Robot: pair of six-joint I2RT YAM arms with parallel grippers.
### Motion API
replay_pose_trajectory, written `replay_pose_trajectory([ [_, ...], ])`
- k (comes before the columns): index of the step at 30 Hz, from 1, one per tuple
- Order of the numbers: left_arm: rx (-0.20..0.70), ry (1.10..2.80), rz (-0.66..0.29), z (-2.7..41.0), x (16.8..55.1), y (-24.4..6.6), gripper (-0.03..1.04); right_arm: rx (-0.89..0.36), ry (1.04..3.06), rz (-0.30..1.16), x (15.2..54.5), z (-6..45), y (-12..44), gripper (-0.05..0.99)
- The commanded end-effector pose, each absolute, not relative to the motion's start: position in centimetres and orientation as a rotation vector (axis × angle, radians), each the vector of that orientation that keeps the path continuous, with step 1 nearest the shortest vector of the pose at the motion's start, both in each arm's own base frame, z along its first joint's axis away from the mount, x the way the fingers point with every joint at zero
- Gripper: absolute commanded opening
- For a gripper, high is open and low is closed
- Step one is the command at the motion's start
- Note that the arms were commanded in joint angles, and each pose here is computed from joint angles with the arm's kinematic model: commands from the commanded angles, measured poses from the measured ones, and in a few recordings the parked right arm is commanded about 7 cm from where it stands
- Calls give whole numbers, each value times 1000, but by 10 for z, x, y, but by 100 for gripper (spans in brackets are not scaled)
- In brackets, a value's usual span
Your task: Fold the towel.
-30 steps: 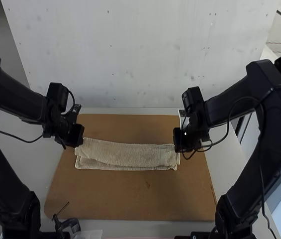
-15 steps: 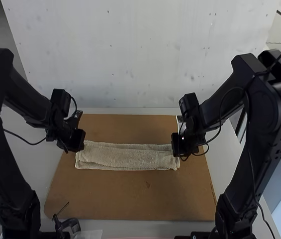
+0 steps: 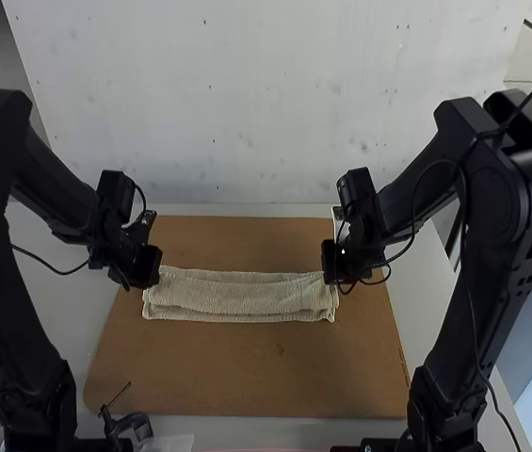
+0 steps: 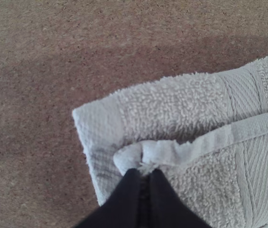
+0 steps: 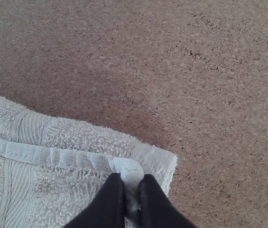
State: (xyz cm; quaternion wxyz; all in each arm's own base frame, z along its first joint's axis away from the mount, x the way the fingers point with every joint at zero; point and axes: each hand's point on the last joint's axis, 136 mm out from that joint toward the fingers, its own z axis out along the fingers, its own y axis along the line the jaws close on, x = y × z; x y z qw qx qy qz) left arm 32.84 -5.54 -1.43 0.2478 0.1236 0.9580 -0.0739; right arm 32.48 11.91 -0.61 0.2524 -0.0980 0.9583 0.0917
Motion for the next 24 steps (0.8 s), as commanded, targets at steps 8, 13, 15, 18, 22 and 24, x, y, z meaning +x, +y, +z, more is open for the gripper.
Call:
replay_pose_trajectory([
  [8, 285, 2543, -170, -2, 348, -46, 1, -249, 2573, 247, 336, -1, 125, 2],
  [13, 289, 2543, -169, -4, 348, -47, 2, -249, 2576, 246, 335, -4, 125, 2],
  [15, 289, 2546, -170, -5, 347, -47, 8, -250, 2579, 245, 334, -5, 124, 2],
  [18, 297, 2545, -172, -4, 345, -48, 31, -251, 2581, 243, 334, -5, 124, 2],
  [22, 337, 2517, -169, 4, 344, -52, 98, -251, 2582, 242, 333, -6, 124, 2],
  [24, 349, 2500, -165, 10, 344, -53, 98, -242, 2584, 241, 333, -6, 124, 2],
])
